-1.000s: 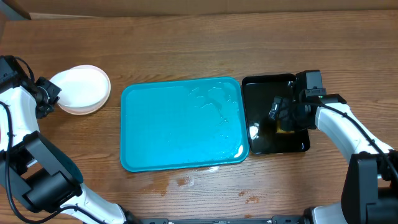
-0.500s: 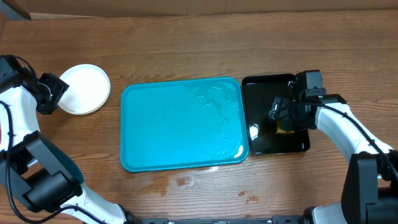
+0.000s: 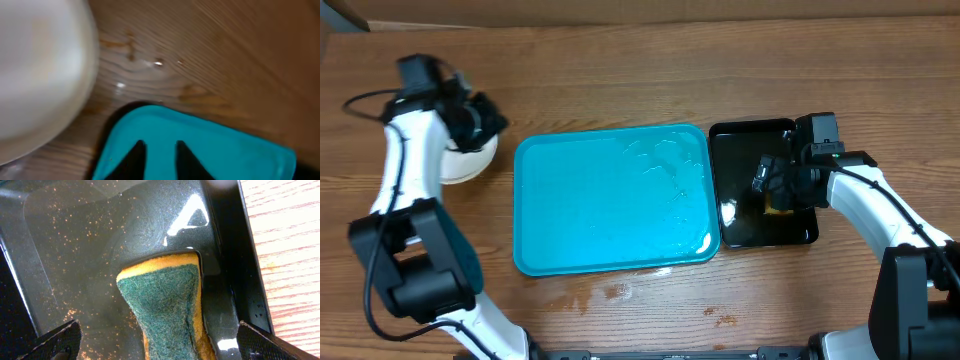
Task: Clean dirty plates on tray and stack at the side
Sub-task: 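Release the plate and move the left gripper back over the teal tray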
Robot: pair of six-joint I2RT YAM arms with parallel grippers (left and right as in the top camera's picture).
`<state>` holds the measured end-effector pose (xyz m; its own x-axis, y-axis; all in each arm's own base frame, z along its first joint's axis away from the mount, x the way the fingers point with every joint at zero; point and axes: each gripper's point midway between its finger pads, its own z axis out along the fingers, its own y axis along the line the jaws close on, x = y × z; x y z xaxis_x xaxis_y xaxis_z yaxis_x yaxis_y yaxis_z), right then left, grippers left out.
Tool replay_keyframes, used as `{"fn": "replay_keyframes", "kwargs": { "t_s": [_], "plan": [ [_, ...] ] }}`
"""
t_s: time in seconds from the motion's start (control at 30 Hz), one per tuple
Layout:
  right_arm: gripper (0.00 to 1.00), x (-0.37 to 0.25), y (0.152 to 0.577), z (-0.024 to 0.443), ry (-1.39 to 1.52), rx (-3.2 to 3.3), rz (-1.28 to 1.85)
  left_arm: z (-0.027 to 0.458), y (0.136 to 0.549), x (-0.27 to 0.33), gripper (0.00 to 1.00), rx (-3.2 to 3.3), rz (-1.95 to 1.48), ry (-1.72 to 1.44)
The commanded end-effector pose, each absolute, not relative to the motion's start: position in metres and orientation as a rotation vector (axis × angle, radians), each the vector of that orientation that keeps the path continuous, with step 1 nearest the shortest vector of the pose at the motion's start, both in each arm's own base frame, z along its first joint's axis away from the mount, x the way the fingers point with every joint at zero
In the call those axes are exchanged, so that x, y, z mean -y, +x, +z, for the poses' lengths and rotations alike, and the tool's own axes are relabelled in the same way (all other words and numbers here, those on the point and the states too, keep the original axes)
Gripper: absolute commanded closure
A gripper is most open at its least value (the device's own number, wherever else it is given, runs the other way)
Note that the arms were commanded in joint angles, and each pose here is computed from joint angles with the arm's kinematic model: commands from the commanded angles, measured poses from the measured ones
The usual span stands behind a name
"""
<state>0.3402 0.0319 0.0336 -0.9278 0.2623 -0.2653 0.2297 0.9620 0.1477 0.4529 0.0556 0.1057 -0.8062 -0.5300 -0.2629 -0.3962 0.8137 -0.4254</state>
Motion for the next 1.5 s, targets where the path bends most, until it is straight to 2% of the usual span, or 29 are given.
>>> {"fn": "replay_keyframes", "kwargs": {
  "t_s": [0.0, 0.07, 0.23, 0.37, 0.47, 0.8, 1.03, 1.07, 1.1, 1.13, 1.17, 1.27, 1.33, 1.47],
  "plan": [
    [0.0, -0.03, 0.348, 0.039, 0.368, -2.804, 0.16, 0.11, 0.453, -0.017, 0.89, -2.663, -0.536, -0.551],
    [0.0, -0.03, 0.348, 0.039, 0.368, -2.804, 0.16, 0.109, 0.452, 0.005, 0.96, -2.689, -0.549, -0.491],
    [0.0, -0.03, 0.348, 0.039, 0.368, -2.804, 0.16, 0.109, 0.444, 0.034, 0.96, -2.738, -0.541, -0.383],
    [0.0, -0.03, 0.349, 0.039, 0.369, -2.802, 0.165, 0.12, 0.44, 0.035, 0.96, -2.729, -0.545, -0.381],
    [0.0, -0.035, 0.365, 0.046, 0.351, -2.733, 0.207, 0.125, 0.433, 0.036, 0.96, -2.739, -0.545, -0.385],
    [0.0, -0.05, 0.37, 0.05, 0.306, -2.714, 0.324, 0.121, 0.419, 0.04, 0.95, -2.801, -0.543, -0.367],
    [0.09, -0.045, 0.395, 0.118, 0.152, -2.616, 0.271, 0.118, 0.413, 0.058, 0.93, -2.833, -0.505, -0.276],
    [0.14, -0.042, 0.396, 0.123, 0.136, -2.617, 0.238, 0.117, 0.412, 0.062, 0.93, -2.839, -0.493, -0.261],
    [0.24, -0.037, 0.396, 0.126, 0.133, -2.619, 0.198, 0.117, 0.412, 0.066, 0.94, -2.843, -0.489, -0.244],
    [0.44, -0.031, 0.397, 0.126, 0.138, -2.62, 0.156, 0.117, 0.411, 0.071, 0.93, -2.847, -0.485, -0.226],
    [0.59, -0.025, 0.396, 0.125, 0.153, -2.624, 0.131, 0.116, 0.41, 0.075, 0.94, -2.85, -0.479, -0.211],
    [0.83, -0.013, 0.397, 0.115, 0.197, -2.648, 0.116, 0.114, 0.408, 0.084, 0.94, -2.86, -0.433, -0.167],
    [0.94, -0.002, 0.4, 0.105, 0.235, -2.66, 0.104, 0.113, 0.408, 0.088, 0.94, -2.861, -0.394, -0.14],
    [0.96, 0.023, 0.411, 0.082, 0.32, -2.664, 0.094, 0.113, 0.406, 0.097, 0.94, -2.862, -0.367, -0.102]
  ]
}}
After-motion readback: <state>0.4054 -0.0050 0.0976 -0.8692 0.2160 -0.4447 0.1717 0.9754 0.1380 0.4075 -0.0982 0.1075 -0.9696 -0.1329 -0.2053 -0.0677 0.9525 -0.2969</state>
